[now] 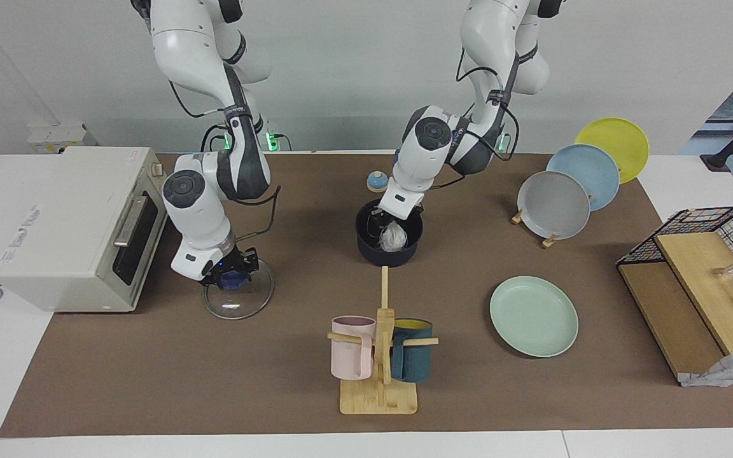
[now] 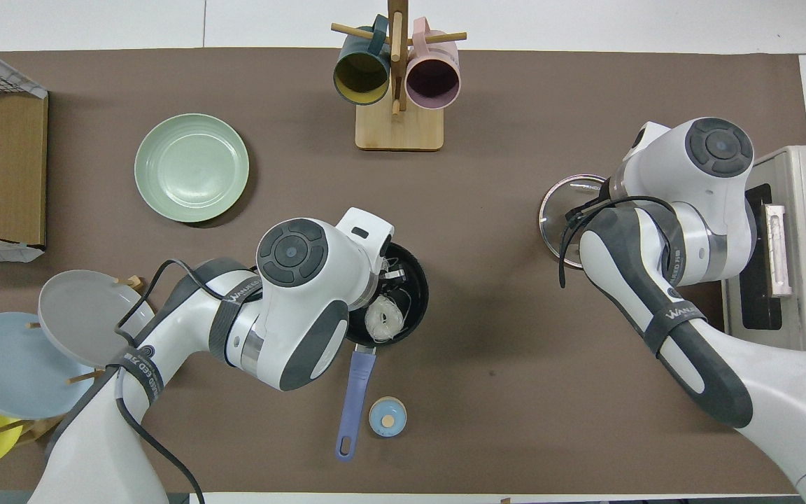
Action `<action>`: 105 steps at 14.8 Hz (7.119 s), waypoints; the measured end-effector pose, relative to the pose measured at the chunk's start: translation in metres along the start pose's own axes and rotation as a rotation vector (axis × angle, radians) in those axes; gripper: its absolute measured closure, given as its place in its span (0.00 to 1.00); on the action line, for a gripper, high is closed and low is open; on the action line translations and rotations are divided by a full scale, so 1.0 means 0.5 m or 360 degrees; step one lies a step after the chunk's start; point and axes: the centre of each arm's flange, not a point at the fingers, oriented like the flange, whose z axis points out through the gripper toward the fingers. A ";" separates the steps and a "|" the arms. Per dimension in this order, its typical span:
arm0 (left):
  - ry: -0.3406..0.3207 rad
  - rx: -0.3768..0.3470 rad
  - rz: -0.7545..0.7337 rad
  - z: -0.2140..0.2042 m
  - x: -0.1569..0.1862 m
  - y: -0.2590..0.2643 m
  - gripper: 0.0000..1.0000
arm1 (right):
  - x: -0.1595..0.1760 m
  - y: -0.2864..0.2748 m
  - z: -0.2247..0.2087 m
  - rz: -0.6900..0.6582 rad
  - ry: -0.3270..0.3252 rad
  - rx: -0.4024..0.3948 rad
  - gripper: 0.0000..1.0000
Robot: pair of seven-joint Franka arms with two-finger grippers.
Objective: Transfer vermicelli from plate to pot
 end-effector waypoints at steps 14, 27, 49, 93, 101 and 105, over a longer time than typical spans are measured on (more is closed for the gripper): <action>0.0063 0.0146 0.0288 -0.564 0.200 -0.421 0.00 | 0.061 -0.555 -0.245 0.0313 -0.0105 -0.0018 0.34; 0.0101 0.0256 0.0331 -0.613 0.209 -0.465 0.00 | -0.002 -0.796 -0.186 0.0471 -0.0011 0.0007 0.34; 0.0088 0.0273 0.0293 -0.623 0.187 -0.500 0.00 | 0.003 -0.783 -0.166 0.0456 0.0033 -0.0033 0.21; 0.0076 0.0275 0.0387 -0.624 0.190 -0.511 0.00 | -0.198 0.058 -0.510 0.0448 -0.0302 -0.0028 0.00; 0.0076 0.0275 0.0387 -0.624 0.190 -0.511 0.00 | -0.202 0.075 -0.535 0.0476 -0.0248 -0.0035 0.00; 0.0076 0.0275 0.0387 -0.624 0.190 -0.511 0.00 | -0.202 0.072 -0.540 0.0473 -0.0240 -0.0036 0.00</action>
